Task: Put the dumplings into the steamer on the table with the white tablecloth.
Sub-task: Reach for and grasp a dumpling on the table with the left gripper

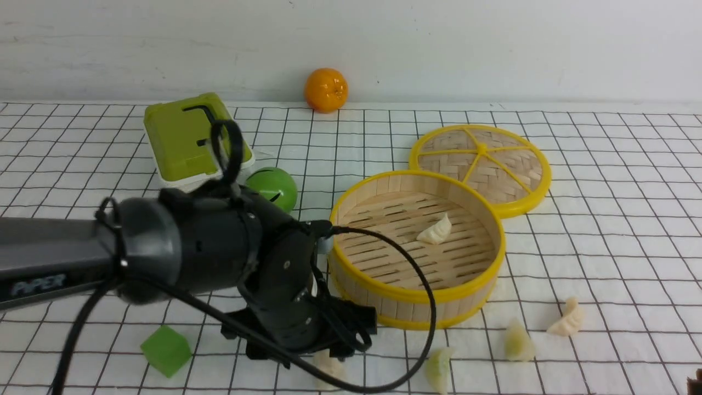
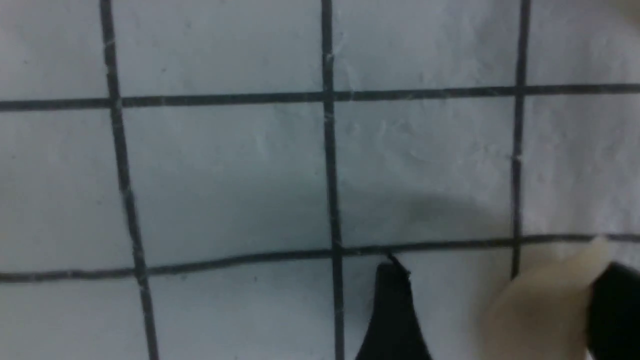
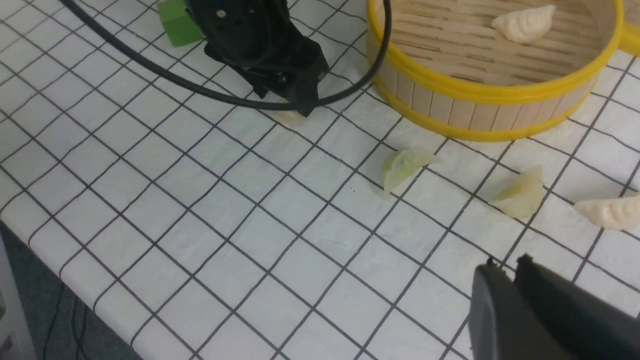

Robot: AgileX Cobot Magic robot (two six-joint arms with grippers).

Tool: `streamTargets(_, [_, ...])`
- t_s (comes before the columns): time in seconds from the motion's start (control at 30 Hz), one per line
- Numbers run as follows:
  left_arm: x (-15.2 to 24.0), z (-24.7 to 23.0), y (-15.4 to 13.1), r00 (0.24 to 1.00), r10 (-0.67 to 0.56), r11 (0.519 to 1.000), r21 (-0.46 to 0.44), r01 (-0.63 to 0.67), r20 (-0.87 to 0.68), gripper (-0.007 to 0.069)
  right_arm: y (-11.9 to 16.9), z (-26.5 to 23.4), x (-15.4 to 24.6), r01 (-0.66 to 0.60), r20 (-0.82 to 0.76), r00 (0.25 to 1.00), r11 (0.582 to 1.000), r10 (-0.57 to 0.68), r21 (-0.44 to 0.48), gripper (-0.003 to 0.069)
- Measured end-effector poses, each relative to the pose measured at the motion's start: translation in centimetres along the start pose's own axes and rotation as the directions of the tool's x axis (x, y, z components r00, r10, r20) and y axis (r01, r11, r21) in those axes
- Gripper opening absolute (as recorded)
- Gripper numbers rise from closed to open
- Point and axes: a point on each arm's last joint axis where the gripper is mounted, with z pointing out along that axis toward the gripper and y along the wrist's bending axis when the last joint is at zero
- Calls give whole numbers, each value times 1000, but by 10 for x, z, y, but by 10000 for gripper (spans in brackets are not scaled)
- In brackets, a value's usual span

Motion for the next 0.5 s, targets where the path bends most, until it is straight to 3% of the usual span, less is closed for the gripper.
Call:
streamTargets(0.17, [0, 0, -1, 1000, 24, 1000, 5, -24, -3, 223, -1, 0, 1, 12, -6, 1000, 1000, -12, 13, 63])
streamTargets(0.33, [-9, -27, -11, 994, 109, 994, 34, -108, -25, 237, -2, 0, 1, 18, -10, 1000, 1000, -18, 20, 69])
streamTargets(0.5, [-40, -82, -33, 980, 180, 976, 112, -189, 86, 237, -2, 0, 1, 18, -10, 1000, 1000, -18, 20, 72])
